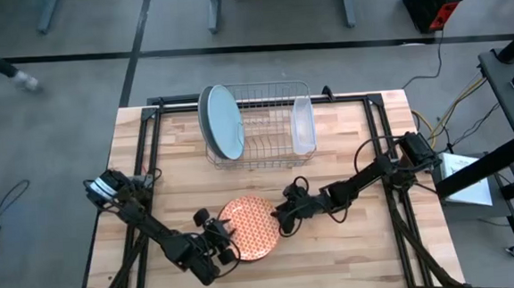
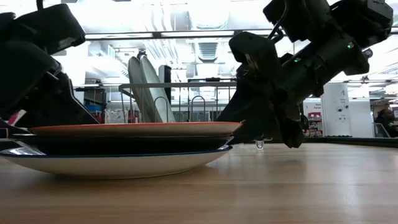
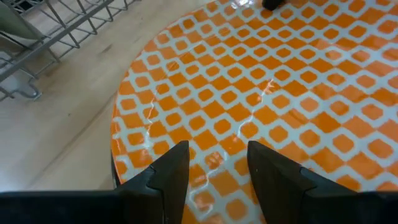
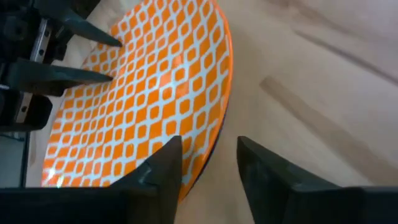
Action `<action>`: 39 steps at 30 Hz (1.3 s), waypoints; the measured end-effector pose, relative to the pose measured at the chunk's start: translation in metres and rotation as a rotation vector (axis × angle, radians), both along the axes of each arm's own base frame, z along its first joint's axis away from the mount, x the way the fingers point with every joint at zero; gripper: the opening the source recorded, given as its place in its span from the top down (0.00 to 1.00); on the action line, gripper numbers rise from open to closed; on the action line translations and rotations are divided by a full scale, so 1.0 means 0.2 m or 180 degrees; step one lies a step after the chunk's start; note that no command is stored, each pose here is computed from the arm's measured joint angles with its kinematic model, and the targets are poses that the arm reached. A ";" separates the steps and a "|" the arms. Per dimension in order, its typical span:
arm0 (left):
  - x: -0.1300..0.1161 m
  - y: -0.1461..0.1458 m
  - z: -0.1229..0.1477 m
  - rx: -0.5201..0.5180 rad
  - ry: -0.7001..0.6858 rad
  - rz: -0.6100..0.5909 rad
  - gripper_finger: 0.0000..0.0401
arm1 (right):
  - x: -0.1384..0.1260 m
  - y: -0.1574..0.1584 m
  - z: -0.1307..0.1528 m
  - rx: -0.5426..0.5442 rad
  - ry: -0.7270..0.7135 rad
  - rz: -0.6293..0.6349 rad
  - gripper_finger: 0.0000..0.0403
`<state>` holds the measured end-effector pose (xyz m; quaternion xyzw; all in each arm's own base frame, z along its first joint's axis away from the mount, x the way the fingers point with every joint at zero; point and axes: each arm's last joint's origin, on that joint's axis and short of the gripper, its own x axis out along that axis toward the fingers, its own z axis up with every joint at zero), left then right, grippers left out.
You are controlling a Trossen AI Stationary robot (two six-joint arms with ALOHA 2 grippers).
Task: Sort dishes
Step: Put the orange plate in the dish rack
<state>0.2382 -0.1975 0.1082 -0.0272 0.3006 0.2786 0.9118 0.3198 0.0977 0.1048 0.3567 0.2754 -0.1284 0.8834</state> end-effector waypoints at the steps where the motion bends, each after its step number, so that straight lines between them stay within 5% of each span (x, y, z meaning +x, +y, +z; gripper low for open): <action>1: 0.00 0.00 0.00 -0.0003 -0.0006 0.0006 0.62 | 0.00 0.00 0.00 -0.0015 -0.0002 0.0008 0.74; 8: 0.01 0.01 0.01 0.0085 -0.0116 0.0061 0.62 | 0.01 -0.01 0.01 -0.0114 -0.0026 -0.0047 0.97; 27: -0.01 0.04 0.28 0.0107 -0.0497 0.0134 0.62 | 0.09 -0.01 0.09 -0.0490 -0.0152 0.0113 1.00; 39: -0.08 0.11 0.40 -0.0737 -0.0522 0.0526 0.58 | 0.17 0.00 0.19 -0.1157 -0.0056 0.0273 1.00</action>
